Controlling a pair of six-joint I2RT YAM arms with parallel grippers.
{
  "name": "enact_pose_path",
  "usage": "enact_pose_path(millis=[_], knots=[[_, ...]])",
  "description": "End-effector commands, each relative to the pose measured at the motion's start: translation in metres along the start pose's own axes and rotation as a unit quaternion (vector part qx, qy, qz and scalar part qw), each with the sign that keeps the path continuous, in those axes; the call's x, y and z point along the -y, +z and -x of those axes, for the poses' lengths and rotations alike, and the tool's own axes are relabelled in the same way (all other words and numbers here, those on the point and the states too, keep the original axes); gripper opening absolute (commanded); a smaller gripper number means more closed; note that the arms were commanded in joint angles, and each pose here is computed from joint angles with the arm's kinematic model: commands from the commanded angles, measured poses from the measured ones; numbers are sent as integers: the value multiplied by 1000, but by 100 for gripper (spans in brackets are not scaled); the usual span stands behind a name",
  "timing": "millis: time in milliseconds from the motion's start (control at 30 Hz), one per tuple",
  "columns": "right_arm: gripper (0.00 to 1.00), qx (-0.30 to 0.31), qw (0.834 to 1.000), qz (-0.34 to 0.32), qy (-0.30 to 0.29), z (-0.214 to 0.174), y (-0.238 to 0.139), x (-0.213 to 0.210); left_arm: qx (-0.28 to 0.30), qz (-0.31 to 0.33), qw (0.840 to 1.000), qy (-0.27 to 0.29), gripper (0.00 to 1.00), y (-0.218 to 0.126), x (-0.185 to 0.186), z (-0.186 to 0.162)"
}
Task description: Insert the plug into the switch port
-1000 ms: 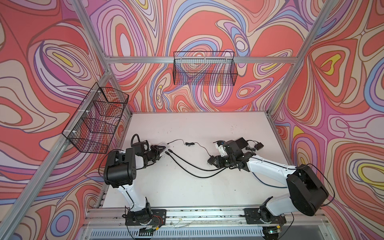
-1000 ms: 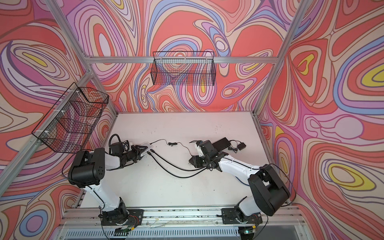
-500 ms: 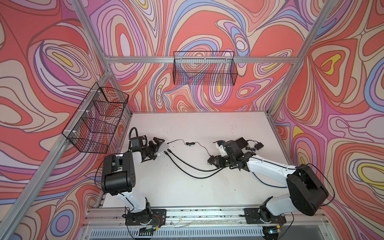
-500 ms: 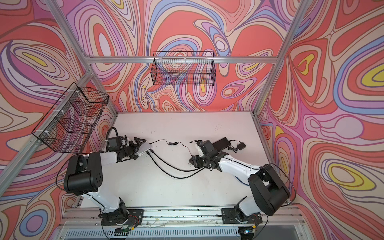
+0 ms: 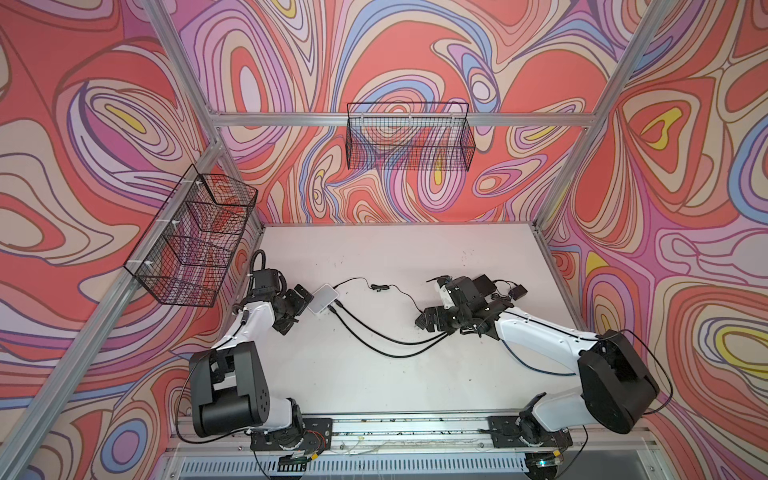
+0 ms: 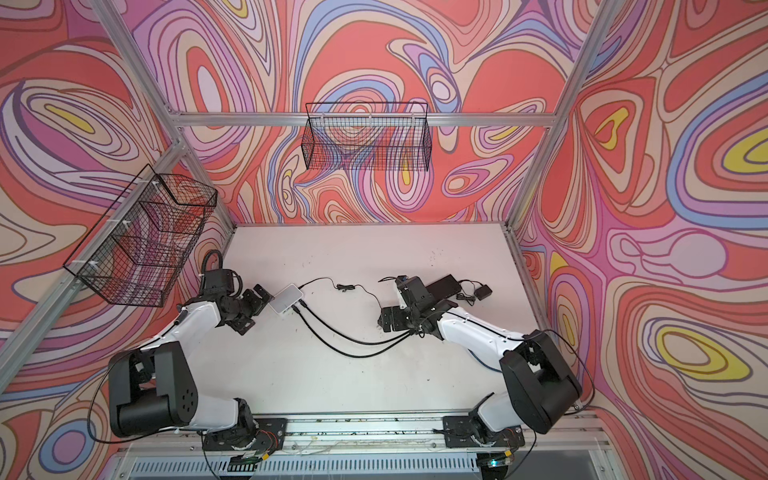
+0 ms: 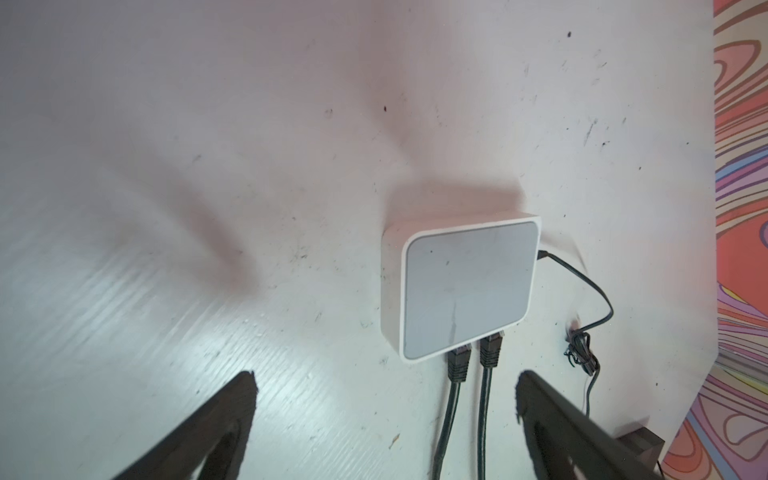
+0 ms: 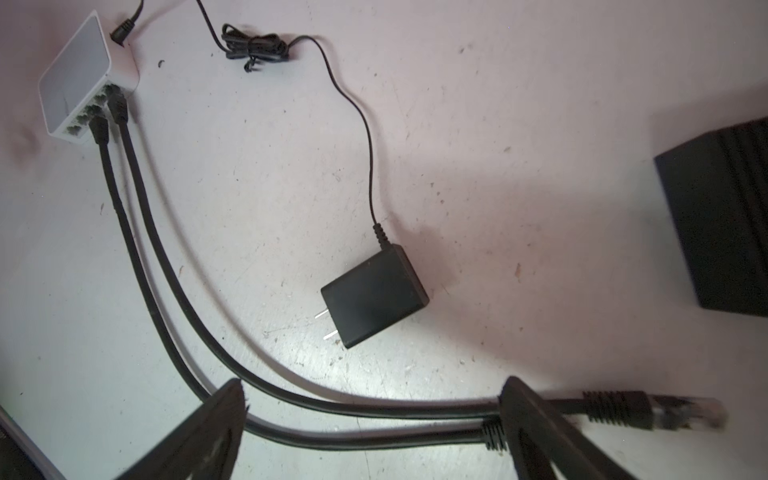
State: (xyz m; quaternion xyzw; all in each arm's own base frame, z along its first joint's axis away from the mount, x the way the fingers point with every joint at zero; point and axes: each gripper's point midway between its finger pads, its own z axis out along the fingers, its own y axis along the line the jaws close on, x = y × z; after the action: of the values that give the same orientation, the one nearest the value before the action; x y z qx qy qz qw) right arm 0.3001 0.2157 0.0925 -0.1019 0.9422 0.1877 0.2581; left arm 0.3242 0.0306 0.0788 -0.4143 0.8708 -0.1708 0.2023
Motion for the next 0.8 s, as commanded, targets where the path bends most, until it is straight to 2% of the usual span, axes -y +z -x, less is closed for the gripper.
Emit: enact_pose_path(millis=[0,133,267,400,500,533,633,767], knots=[[98,46,998,-45,-4,28,-22,10,36,39,998,20,100,-27,-12,7],[98,85,993,-82,-7,47,-46,21,95,52,993,40,100,-57,-15,18],[98,143,980,-139,8,67,-81,41,166,72,982,61,100,-83,-23,31],[99,227,945,-230,44,80,-124,74,237,86,966,53,100,-87,-41,39],[98,302,904,-293,78,80,-154,100,293,76,950,78,100,-82,-42,39],[98,319,895,-305,67,79,-158,105,321,75,939,97,100,-84,-38,41],[99,346,870,-351,19,80,-161,116,355,97,916,161,100,-76,-35,36],[98,355,836,-419,-7,83,-155,139,373,70,902,205,100,-56,-26,36]])
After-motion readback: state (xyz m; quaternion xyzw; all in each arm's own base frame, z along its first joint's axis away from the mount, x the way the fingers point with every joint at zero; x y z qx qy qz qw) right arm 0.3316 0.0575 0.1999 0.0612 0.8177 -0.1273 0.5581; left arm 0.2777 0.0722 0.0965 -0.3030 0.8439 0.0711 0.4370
